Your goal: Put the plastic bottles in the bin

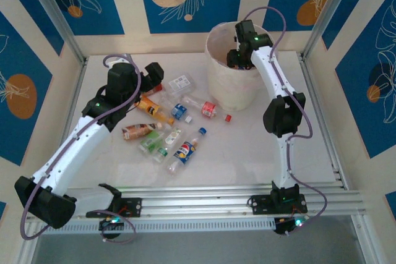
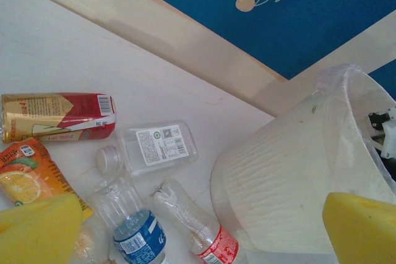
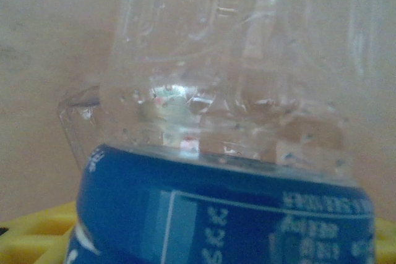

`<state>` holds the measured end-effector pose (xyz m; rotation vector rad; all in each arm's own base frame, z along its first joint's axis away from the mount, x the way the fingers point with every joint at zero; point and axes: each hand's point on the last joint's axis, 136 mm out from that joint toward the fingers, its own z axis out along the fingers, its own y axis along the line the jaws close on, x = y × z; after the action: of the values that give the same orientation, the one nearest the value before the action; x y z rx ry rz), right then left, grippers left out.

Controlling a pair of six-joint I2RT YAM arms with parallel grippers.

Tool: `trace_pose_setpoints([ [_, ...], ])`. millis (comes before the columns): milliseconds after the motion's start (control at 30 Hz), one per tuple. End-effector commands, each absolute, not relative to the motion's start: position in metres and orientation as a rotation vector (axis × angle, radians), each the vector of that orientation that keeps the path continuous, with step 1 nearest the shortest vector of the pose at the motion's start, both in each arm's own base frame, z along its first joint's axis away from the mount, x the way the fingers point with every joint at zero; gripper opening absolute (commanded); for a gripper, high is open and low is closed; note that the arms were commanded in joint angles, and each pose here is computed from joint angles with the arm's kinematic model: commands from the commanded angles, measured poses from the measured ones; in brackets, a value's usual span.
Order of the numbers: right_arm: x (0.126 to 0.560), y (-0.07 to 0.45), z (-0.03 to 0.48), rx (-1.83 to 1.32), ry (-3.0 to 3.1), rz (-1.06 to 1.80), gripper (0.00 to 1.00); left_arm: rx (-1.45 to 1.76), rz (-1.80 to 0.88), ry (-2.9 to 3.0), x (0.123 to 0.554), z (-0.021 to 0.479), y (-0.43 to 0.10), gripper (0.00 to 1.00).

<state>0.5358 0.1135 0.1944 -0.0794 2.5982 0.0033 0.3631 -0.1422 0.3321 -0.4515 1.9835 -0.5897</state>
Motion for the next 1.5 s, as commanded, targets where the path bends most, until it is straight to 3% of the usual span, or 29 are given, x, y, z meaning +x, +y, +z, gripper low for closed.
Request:
trace_pose_setpoints([
  [0,0.541,0.114,0.188,-0.109,2.607,0.012,0.53,-0.463,-0.564,1.995,0.365,0.327,-0.137,1.00],
  [333,0.543,0.113,0.185,-0.101,2.614,0.006,0.80,-0.473,-0.553,2.012,0.366,0.321,-0.136,1.00],
  [667,0.539,0.118,0.227,-0.092,2.542,0.039,0.91,-0.457,-0.532,2.058,0.364,0.308,-0.136,1.00],
  [833,0.532,0.119,0.262,-0.080,2.469,0.054,0.99,-0.272,-0.519,2.165,0.357,0.290,-0.151,0.99],
  [1067,0.515,0.116,0.312,-0.035,2.367,0.054,0.99,-0.006,-0.515,2.330,0.327,0.257,-0.169,0.98],
  [1467,0.471,0.110,0.395,0.024,2.157,0.019,0.99,0.378,-0.381,2.641,0.235,0.188,-0.205,0.84],
])
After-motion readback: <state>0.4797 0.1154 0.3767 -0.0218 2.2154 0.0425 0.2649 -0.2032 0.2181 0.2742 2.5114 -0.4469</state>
